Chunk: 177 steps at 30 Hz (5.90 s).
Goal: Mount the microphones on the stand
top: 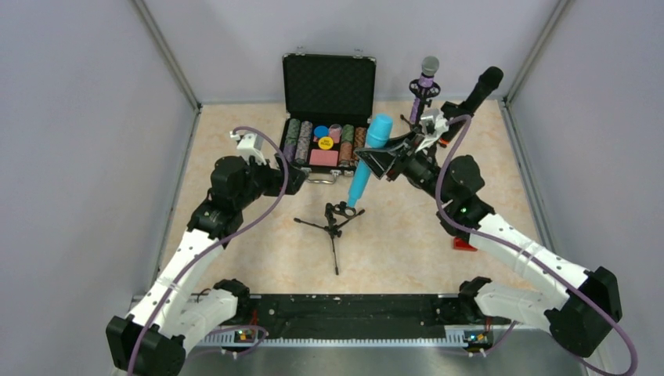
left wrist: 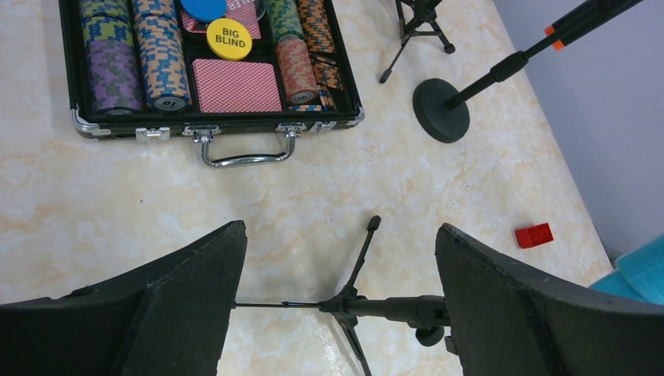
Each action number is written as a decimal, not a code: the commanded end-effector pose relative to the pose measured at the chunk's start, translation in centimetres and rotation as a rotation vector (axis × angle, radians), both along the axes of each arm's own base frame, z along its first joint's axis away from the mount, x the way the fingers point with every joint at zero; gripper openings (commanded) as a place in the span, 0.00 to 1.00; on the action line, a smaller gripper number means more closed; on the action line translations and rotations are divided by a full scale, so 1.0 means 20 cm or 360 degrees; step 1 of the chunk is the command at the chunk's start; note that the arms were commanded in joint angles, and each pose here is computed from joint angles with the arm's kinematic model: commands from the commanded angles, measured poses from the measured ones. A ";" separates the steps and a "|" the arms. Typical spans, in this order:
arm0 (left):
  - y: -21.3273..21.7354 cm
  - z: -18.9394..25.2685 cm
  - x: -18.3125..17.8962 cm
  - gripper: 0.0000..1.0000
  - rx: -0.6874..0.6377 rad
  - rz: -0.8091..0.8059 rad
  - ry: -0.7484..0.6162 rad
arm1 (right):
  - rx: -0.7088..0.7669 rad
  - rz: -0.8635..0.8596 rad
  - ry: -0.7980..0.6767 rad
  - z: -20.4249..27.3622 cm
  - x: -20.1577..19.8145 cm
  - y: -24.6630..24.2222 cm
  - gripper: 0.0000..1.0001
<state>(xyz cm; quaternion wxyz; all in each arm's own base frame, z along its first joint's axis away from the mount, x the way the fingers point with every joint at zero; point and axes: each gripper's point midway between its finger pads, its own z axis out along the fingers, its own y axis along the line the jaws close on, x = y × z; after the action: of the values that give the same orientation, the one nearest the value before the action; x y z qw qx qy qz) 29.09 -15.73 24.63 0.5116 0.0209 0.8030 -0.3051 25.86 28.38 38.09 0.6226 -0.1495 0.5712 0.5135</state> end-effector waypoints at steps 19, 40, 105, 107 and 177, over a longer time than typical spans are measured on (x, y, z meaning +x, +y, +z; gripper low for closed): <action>-0.04 0.04 0.04 0.93 -0.0096 -0.0013 0.0006 | -0.0252 -0.0317 -0.0335 0.02 -0.09 0.10 0.00; -0.05 0.03 0.04 0.92 -0.0107 -0.0027 0.0028 | -0.0275 -0.0281 -0.0362 -0.15 -0.11 0.11 0.00; -0.10 0.11 -0.06 0.87 -0.0112 -0.0222 -0.0145 | -0.0520 0.0018 -0.0595 -0.78 -0.26 0.21 0.00; -0.12 0.11 -0.08 0.86 -0.0108 -0.0284 -0.0168 | -0.0529 0.0002 -0.0579 -0.79 -0.24 0.21 0.00; -0.26 -0.05 -0.33 0.88 0.0144 -0.1043 -0.0428 | -0.0338 -0.0038 -0.0386 -0.65 -0.40 -0.04 0.87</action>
<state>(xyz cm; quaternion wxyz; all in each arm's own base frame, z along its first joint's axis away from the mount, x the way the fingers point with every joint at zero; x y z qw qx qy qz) 22.95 -20.49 23.59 0.4810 0.3006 0.7192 -0.4012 18.45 28.52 27.23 0.6986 -0.2741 0.5079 0.4230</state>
